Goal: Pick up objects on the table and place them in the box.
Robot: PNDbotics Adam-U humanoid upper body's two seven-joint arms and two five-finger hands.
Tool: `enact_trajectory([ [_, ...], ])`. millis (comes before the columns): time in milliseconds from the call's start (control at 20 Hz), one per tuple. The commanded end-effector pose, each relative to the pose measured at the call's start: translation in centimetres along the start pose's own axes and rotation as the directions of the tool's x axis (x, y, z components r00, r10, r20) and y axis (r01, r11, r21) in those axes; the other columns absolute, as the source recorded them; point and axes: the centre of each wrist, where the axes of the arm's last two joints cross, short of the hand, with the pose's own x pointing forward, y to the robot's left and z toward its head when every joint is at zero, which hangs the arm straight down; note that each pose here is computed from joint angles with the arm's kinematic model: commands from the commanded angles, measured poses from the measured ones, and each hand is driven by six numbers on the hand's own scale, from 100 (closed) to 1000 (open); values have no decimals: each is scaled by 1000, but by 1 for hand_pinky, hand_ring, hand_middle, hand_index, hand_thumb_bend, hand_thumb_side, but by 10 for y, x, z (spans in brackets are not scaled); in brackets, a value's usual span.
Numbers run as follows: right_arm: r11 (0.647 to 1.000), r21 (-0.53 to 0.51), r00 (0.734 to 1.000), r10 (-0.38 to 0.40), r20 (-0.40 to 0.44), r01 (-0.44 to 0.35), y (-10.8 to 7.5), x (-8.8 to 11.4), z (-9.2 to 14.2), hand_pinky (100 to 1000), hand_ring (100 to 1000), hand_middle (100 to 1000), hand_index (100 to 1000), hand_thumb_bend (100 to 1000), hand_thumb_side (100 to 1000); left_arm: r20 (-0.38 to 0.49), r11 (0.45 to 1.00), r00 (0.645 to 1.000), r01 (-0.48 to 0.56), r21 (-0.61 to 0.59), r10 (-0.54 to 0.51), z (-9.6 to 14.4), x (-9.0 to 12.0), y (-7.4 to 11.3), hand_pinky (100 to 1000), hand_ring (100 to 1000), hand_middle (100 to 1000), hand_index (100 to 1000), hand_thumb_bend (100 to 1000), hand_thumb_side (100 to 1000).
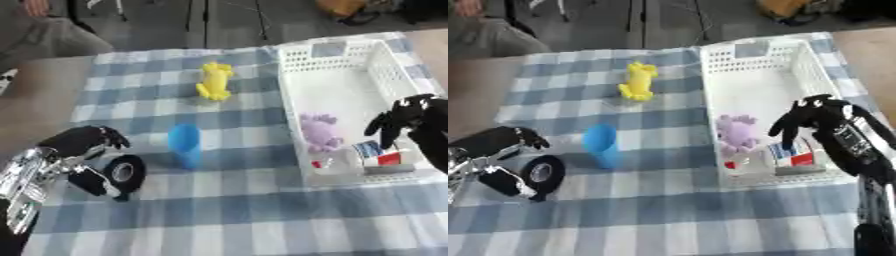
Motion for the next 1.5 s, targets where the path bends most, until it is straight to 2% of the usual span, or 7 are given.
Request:
enact_trajectory([
  [50, 1000, 13, 1000, 17, 6, -17, -3, 3, -2, 576, 409, 423, 607, 100, 850, -10, 1000, 1000, 29, 5, -29, 2, -3, 9, 801, 752, 674, 840, 929, 458],
  [900, 1000, 14, 1000, 16, 6, -16, -3, 3, -2, 576, 409, 423, 607, 100, 849, -20, 1000, 1000, 4, -6, -4, -4, -4, 3, 787, 743, 651, 825, 894, 452],
  [1200, 1000, 14, 1000, 16, 6, -16, -3, 3, -2, 576, 409, 423, 607, 100, 849, -17, 1000, 1000, 1, -18, -1, -5, -5, 3, 786, 734, 625, 802, 826, 448],
  [1250, 1000, 14, 1000, 16, 6, -16, -3, 3, -2, 576, 409, 423, 607, 100, 849, -17, 1000, 1000, 1, -19, -2, -5, -5, 3, 783, 721, 604, 784, 769, 448],
  [1300, 1000, 14, 1000, 16, 6, -16, -3, 3, -2, 576, 409, 423, 607, 100, 849, -17, 1000, 1000, 2, -20, -2, -5, -5, 3, 783, 721, 604, 784, 769, 448],
  [1350, 1000, 14, 1000, 16, 6, -16, -3, 3, -2, 576, 409, 423, 607, 100, 848, -17, 1000, 1000, 2, -20, -2, -6, -5, 3, 774, 693, 556, 724, 575, 446],
  [1500, 1000, 14, 1000, 16, 6, -16, -3, 3, -2, 576, 409, 423, 607, 100, 848, -13, 1000, 1000, 5, -28, -5, -6, -6, 2, 772, 679, 535, 697, 492, 436],
])
